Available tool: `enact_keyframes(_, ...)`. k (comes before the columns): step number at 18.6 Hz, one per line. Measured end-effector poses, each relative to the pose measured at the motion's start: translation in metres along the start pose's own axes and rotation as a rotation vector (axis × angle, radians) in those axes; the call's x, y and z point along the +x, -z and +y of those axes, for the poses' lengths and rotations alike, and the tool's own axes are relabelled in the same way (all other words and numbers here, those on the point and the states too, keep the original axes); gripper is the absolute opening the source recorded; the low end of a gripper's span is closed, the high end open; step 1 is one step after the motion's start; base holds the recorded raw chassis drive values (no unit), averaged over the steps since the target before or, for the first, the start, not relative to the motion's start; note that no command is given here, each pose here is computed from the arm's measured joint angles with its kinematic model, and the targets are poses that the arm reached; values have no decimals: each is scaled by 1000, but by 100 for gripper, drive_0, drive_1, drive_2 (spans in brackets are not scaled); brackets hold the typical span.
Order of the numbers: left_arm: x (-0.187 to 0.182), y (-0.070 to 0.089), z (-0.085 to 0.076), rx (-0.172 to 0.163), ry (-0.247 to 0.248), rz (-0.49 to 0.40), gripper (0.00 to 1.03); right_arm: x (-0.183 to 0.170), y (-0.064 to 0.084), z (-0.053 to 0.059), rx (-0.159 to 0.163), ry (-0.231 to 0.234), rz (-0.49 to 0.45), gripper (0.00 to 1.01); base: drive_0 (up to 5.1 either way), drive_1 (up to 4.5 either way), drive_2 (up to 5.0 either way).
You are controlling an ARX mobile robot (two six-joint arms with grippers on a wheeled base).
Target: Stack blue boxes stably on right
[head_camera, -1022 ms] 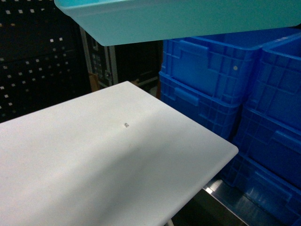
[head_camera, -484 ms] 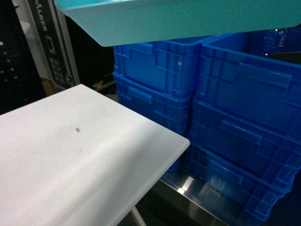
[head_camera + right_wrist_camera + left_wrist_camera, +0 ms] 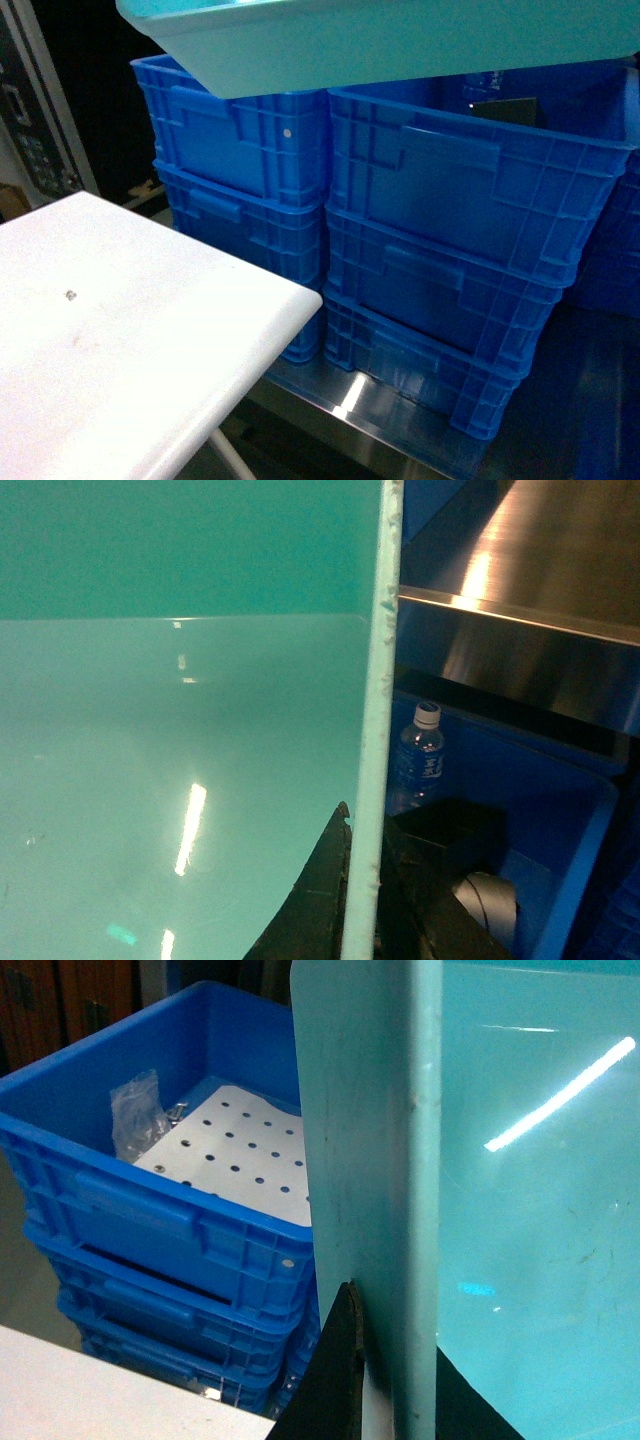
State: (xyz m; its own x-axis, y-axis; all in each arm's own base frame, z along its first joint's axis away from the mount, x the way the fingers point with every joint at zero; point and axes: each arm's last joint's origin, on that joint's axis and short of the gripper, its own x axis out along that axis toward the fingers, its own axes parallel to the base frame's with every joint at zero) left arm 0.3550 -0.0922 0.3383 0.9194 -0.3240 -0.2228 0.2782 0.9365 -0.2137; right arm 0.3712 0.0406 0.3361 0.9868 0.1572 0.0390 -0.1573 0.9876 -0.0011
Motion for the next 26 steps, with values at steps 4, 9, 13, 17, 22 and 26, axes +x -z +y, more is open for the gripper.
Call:
enact_keyframes(4, 0, 0, 0, 0, 0, 0, 2, 0, 0, 0, 0, 0, 0, 7, -150, -150, -150)
enact_keyframes(9, 0, 0, 0, 0, 0, 0, 2, 0, 0, 0, 0, -1, 0, 7, -150, -150, -150)
enact_keyframes(13, 0, 0, 0, 1, 0, 0, 2, 0, 0, 0, 1, 0, 0, 7, -150, -150, -150)
enact_keyframes(17, 0, 0, 0, 0, 0, 0, 2, 0, 0, 0, 1, 0, 0, 7, -150, -150, -150)
enact_keyframes(22, 0, 0, 0, 0, 0, 0, 2, 0, 0, 0, 1, 0, 0, 7, -150, -150, -150)
enact_keyframes(26, 0, 0, 0, 0, 0, 0, 2, 0, 0, 0, 2, 0, 0, 7, -150, -150, -150)
